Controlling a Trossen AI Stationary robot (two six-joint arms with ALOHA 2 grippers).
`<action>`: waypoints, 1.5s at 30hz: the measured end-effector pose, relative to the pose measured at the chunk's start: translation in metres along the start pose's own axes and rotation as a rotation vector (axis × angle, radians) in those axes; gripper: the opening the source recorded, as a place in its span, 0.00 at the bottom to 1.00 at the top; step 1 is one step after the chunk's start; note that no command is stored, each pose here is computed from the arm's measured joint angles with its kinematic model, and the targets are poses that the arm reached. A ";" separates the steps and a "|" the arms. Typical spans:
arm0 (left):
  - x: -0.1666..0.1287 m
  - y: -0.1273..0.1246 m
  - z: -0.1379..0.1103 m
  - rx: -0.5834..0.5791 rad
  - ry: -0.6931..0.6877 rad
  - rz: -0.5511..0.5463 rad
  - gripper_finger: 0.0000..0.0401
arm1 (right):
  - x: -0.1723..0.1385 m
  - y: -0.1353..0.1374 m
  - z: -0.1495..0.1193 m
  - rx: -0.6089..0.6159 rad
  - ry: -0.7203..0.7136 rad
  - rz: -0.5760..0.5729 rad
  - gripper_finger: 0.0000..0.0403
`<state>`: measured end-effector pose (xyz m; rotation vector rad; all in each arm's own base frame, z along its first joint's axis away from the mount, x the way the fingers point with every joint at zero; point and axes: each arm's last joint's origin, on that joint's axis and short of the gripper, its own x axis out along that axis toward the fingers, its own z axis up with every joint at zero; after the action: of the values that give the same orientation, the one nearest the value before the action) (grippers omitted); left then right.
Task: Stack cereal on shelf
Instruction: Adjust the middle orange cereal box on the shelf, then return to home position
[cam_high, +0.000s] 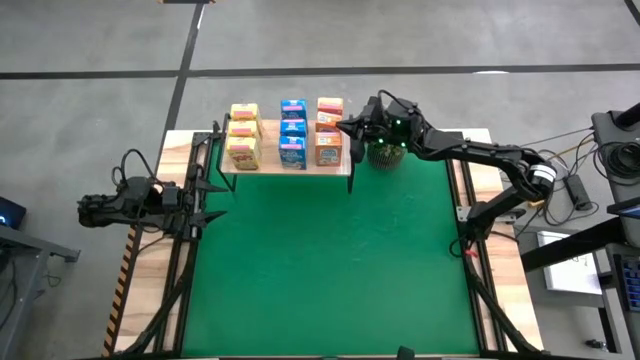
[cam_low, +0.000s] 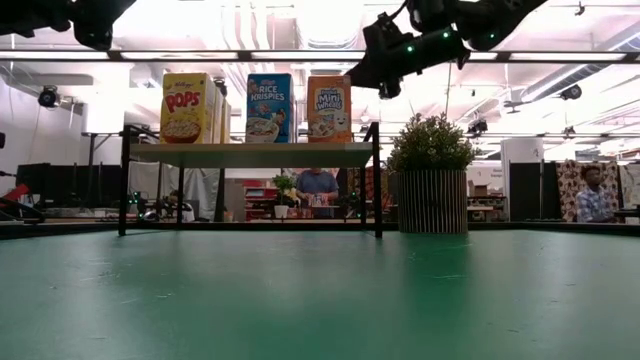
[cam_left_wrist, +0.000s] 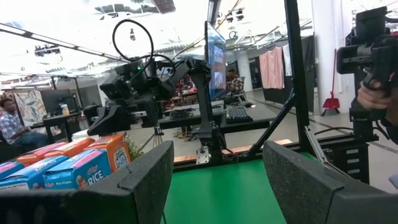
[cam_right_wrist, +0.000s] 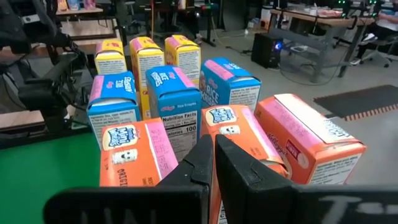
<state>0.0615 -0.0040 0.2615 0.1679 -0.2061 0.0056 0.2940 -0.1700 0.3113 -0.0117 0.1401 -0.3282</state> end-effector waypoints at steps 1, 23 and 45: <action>0.000 0.000 0.000 0.000 0.000 0.000 0.58 | 0.000 0.000 0.000 -0.004 0.000 0.000 0.02; 0.000 0.000 0.000 -0.008 0.001 -0.001 0.58 | -0.001 -0.004 -0.003 -0.060 0.035 -0.056 0.02; 0.000 0.000 0.000 -0.016 0.001 0.000 0.58 | -0.010 -0.005 0.007 -0.139 0.005 -0.068 0.02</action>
<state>0.0615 -0.0040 0.2615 0.1518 -0.2053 0.0037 0.2838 -0.1715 0.3197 -0.1536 0.1673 -0.3863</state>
